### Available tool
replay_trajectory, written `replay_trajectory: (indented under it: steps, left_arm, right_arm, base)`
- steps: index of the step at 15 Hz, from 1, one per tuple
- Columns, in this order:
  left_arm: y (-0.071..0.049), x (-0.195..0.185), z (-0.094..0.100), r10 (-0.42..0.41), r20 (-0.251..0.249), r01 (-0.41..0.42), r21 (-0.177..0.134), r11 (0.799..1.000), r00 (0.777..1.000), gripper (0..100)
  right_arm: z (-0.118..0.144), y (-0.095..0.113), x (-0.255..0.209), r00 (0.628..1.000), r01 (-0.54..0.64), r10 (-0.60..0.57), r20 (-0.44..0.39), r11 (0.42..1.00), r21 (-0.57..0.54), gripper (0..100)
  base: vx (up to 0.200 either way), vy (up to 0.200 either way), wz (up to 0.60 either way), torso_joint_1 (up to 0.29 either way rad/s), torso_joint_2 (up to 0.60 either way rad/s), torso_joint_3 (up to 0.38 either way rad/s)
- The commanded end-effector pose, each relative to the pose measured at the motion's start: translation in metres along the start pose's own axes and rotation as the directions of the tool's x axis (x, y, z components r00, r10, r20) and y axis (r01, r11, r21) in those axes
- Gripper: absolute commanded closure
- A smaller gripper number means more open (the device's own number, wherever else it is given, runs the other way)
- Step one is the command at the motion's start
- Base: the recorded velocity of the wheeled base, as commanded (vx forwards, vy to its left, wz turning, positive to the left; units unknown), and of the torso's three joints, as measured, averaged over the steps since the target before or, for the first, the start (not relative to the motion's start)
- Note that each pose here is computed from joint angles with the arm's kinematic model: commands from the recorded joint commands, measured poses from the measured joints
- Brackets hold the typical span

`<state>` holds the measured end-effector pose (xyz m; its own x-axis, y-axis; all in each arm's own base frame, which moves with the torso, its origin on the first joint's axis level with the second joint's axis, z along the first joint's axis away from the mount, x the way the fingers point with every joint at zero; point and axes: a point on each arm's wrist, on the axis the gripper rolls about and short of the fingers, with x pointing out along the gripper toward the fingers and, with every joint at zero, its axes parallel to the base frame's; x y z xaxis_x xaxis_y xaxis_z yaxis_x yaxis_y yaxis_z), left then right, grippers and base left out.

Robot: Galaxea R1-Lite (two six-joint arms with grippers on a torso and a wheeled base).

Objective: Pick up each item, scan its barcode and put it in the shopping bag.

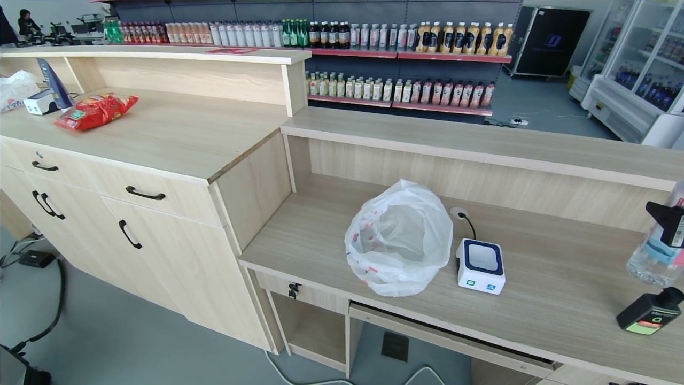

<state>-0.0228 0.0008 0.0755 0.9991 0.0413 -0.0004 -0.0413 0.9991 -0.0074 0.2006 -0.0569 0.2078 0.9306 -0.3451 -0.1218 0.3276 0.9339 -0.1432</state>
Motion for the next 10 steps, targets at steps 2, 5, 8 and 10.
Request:
replay_trajectory:
  steps: [2, 5, 8, 10]
  left_arm:
    - [0.000, 0.000, 0.000, 0.002, 0.000, -0.002, 0.000, 1.000, 1.000, 0]
    - [0.000, 0.000, 0.000, 0.000, 0.000, 0.000, 0.000, 1.000, 1.000, 0]
    - [0.000, 0.000, 0.000, 0.000, 0.000, 0.000, 0.000, 1.000, 1.000, 0]
    - [0.000, 0.000, 0.000, 0.000, 0.000, 0.000, 0.000, 1.000, 1.000, 0]
  right_arm:
    - [0.004, 0.001, -0.007, 1.000, -0.005, 0.005, 0.028, 1.000, -0.004, 100]
    - [0.011, 0.010, -0.007, 0.995, -0.044, 0.045, 0.093, 0.999, -0.006, 100]
    - [0.010, 0.015, 0.009, 0.992, -0.057, 0.058, 0.110, 0.998, -0.008, 100]
    - [0.002, 0.021, 0.024, 0.994, -0.072, 0.073, 0.079, 0.997, -0.014, 100]
  base:
    - [0.000, 0.000, 0.30, 0.004, 0.00, -0.004]
    - [0.000, 0.000, 0.60, 0.001, 0.00, 0.002]
    - [0.000, 0.000, 0.60, 0.002, 0.00, 0.001]
    - [0.000, 0.000, 0.00, 0.000, 0.00, 0.000]
